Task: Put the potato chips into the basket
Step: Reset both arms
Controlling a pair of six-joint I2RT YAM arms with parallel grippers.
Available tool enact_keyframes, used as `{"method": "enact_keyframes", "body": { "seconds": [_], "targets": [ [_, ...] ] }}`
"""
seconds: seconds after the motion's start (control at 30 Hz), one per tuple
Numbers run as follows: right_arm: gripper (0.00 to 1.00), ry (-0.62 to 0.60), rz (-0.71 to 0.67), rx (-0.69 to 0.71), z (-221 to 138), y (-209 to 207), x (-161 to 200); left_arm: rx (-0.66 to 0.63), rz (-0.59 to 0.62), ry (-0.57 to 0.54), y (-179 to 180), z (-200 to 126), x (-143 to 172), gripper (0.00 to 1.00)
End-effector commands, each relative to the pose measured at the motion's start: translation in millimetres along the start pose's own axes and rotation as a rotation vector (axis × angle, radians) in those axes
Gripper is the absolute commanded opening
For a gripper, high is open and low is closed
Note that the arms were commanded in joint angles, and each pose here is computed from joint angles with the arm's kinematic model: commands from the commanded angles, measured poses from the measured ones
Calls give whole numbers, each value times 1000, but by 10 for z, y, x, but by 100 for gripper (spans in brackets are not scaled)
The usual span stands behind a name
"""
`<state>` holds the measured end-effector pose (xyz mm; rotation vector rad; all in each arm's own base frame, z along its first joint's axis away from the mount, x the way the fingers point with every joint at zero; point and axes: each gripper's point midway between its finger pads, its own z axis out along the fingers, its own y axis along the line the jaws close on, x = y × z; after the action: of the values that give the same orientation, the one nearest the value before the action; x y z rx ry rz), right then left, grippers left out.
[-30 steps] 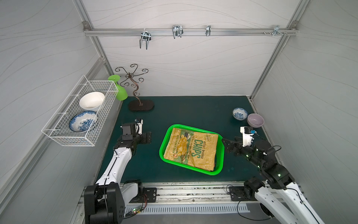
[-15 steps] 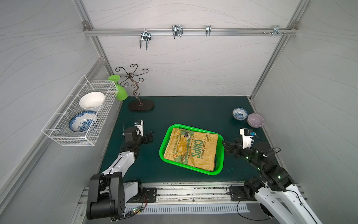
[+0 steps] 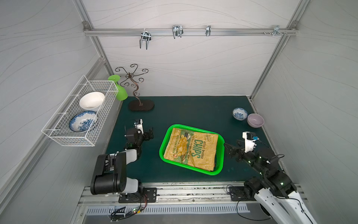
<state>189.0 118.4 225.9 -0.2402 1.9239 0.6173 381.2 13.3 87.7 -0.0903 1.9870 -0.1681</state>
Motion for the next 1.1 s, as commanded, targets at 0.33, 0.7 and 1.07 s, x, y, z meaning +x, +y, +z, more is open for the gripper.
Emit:
{"method": "enact_keyframes", "body": {
  "seconds": [0.33, 0.7, 1.07],
  "targets": [
    [99, -58, -41, 104, 130, -158, -180, -118, 29, -50, 93, 162, -118, 99],
    [99, -84, -257, 1, 667, 57, -448, -118, 30, -52, 92, 162, -119, 99],
    [99, -51, -189, 224, 1129, -976, -367, -118, 30, -51, 93, 163, -116, 99]
  ]
}}
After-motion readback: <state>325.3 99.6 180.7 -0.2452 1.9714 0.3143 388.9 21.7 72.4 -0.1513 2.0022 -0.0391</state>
